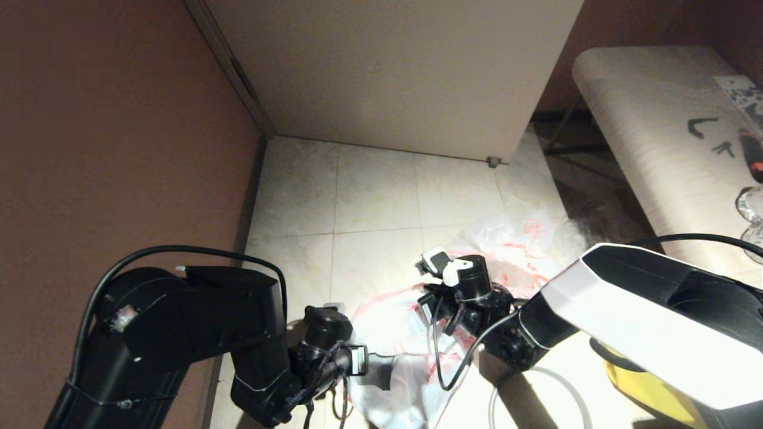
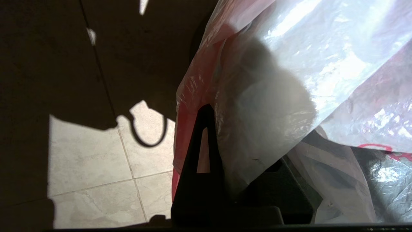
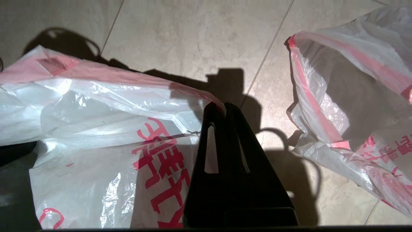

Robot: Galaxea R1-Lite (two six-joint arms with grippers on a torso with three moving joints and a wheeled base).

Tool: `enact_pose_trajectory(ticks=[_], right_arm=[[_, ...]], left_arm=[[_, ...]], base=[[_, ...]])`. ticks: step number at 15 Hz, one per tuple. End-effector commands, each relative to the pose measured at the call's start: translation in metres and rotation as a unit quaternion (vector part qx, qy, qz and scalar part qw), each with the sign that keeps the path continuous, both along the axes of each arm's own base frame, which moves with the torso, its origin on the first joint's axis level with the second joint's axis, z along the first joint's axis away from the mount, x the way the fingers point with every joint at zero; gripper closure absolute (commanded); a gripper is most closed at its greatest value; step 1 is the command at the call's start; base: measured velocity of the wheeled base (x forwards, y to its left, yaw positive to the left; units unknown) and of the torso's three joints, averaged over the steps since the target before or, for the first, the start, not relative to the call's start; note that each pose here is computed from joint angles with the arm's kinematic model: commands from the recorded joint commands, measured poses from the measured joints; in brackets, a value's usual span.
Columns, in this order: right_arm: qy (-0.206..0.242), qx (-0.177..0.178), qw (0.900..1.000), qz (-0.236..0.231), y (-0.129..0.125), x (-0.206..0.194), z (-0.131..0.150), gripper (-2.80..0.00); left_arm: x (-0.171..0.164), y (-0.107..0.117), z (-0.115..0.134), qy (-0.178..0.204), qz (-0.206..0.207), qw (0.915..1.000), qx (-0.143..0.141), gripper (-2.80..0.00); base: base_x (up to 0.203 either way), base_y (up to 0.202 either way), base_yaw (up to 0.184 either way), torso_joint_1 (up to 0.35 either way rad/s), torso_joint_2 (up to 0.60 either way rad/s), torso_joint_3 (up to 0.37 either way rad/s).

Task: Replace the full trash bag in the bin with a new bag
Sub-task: Put the new garbage bag on the trash can

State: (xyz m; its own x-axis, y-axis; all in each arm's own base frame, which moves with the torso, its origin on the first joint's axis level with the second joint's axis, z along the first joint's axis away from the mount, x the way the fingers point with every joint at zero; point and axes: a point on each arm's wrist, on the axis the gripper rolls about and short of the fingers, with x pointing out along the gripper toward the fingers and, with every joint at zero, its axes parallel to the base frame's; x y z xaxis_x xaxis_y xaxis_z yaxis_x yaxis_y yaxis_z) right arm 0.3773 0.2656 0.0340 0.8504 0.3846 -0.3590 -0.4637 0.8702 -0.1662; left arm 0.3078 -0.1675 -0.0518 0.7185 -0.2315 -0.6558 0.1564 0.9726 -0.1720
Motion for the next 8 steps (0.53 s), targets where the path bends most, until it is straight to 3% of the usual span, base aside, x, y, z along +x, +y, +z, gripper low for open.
enact_pose_trajectory(ticks=[1,6,8], right_arm=[[-0.008,0.005,1.0,-0.001,0.002,0.002,0.004,0.0],[-0.026,0.024,0.999,-0.024,0.005,0.036,-0.009,0.0],[-0.011,0.011,0.999,-0.031,0.003,0.046,-0.025,0.0]], left_arm=[[0.0,0.0,0.0,-0.002,0.001,1.0,-0.002,0.0],[0.0,0.0,0.0,-0.002,0.002,1.0,-0.002,0.0],[0.001,0.0,0.001,-0.012,0.006,0.9999,-0.004,0.0]], base=[[0.0,0.0,0.0,0.0,0.0,0.0],[0.0,0.0,0.0,0.0,0.0,0.0],[0.0,0.0,0.0,0.0,0.0,0.0]])
